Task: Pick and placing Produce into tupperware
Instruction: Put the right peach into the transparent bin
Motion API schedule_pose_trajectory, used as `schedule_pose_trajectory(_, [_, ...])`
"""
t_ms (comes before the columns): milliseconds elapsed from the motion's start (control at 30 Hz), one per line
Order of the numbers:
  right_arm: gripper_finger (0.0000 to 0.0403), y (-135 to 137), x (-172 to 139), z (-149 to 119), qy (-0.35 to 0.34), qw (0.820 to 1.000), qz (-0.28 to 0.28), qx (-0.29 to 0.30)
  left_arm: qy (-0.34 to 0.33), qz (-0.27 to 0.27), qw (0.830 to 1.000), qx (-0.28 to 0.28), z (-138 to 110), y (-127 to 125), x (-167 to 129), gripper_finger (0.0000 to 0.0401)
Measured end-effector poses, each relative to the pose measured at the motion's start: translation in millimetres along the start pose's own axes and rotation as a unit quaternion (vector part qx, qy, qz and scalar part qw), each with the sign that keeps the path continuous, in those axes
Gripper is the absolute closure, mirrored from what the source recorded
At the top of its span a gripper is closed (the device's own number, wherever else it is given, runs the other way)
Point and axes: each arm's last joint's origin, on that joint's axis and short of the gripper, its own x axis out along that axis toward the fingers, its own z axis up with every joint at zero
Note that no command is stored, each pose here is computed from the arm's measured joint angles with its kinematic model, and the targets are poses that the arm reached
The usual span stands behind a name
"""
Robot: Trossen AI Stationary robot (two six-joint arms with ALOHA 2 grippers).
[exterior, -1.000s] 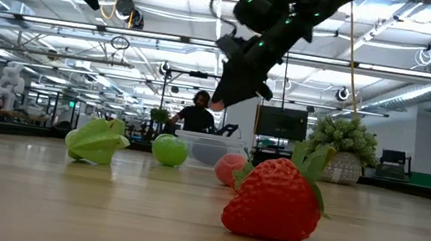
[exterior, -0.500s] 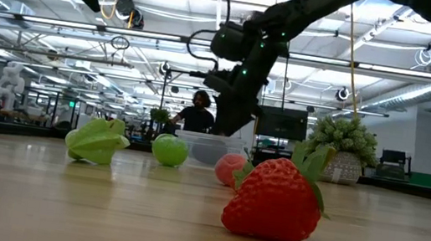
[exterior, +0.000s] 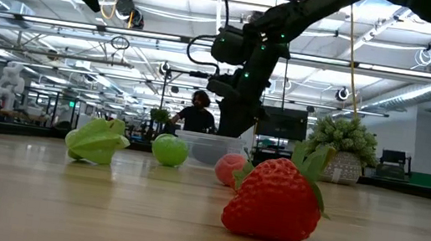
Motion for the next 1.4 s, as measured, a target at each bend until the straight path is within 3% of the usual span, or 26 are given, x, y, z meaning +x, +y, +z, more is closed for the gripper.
schedule_pose_trajectory(433, [0.0284,1.0,-0.1,2.8,-0.009,1.0,0.027,-0.011,0.0,0.0,1.0,0.0,0.0,0.0,0.0,0.0196])
schedule_pose_trajectory(1400, [0.0279,1.5,-0.2,5.0,-0.021,0.999,0.029,-0.034,0.0,-0.001,1.0,0.0,0.0,-0.1,0.0,0.0196])
